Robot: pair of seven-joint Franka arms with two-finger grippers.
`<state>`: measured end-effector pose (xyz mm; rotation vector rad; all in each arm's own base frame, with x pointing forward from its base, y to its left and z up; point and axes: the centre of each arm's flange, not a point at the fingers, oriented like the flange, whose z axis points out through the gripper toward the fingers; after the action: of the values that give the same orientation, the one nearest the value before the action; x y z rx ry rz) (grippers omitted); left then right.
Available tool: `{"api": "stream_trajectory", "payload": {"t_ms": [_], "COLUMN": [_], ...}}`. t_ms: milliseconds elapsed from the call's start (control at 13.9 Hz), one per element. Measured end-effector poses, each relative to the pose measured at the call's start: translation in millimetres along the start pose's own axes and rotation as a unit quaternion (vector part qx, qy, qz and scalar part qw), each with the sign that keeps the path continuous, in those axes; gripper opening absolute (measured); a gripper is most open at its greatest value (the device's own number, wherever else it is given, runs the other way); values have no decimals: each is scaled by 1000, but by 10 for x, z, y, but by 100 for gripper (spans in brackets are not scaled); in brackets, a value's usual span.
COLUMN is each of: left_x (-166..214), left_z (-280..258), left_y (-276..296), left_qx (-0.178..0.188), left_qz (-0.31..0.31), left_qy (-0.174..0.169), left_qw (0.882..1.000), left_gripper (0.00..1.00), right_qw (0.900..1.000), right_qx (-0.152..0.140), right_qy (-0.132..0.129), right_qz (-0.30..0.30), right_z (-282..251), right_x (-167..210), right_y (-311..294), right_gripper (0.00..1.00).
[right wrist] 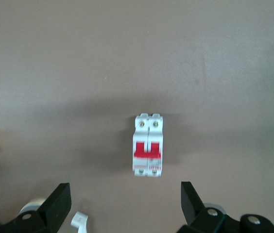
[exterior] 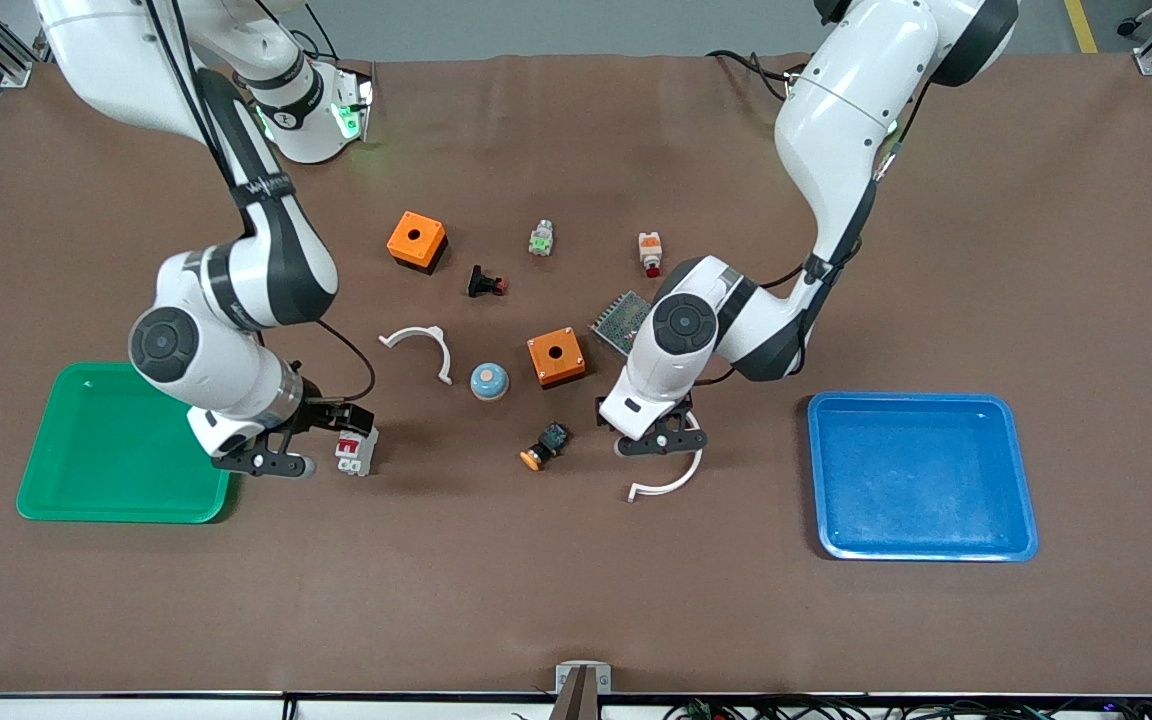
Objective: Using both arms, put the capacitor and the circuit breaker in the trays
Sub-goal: 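Reach the right gripper to the breaker while the left gripper reaches the capacitor, then grasp the breaker with the right gripper while the left gripper grasps the capacitor, then carry the breaker to the green tray while the left gripper carries the capacitor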
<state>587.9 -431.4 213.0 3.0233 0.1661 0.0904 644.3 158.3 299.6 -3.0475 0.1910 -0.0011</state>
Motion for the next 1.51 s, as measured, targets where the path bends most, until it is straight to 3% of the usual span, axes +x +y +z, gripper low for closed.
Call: {"api": "stream_trajectory", "payload": {"t_ms": [360,576,792,1008,1296,1368,1440,1512], "left_x": [-9,-13,26,310,910,1043,1211,1279], "left_z": [118,140,96,-195,-958,-1100,-1227,-1242], "left_y": [-41,-45,-36,-211,-1144,-1441,-1901,-2142], "left_qx": [13,15,13,19,65,70,75,82], "left_qz": [10,11,11,-1,-28,-32,-40,-38], "left_qy": [1,1,6,26,6,4,1,0], "left_qw": [1000,1000,1000,999,997,997,996,996], "left_gripper": [61,33,34,34,34,34,34,34], "right_qw": [999,999,999,999,999,999,999,999], "right_qx": [-24,-25,-27,-28,-31,-31,-30,-30], "right_qy": [21,34,33,28,19,17,17,17], "right_qz": [-5,-6,-7,-9,-11,-12,-14,-14], "right_z": [515,792,1027,1094,1160,1172,1168,1162], "right_x": [128,157,144,116,55,40,32,30], "right_y": [191,222,237,214,207,194,168,154], "right_gripper": [100,100,100,98,93,87,67,58]}}
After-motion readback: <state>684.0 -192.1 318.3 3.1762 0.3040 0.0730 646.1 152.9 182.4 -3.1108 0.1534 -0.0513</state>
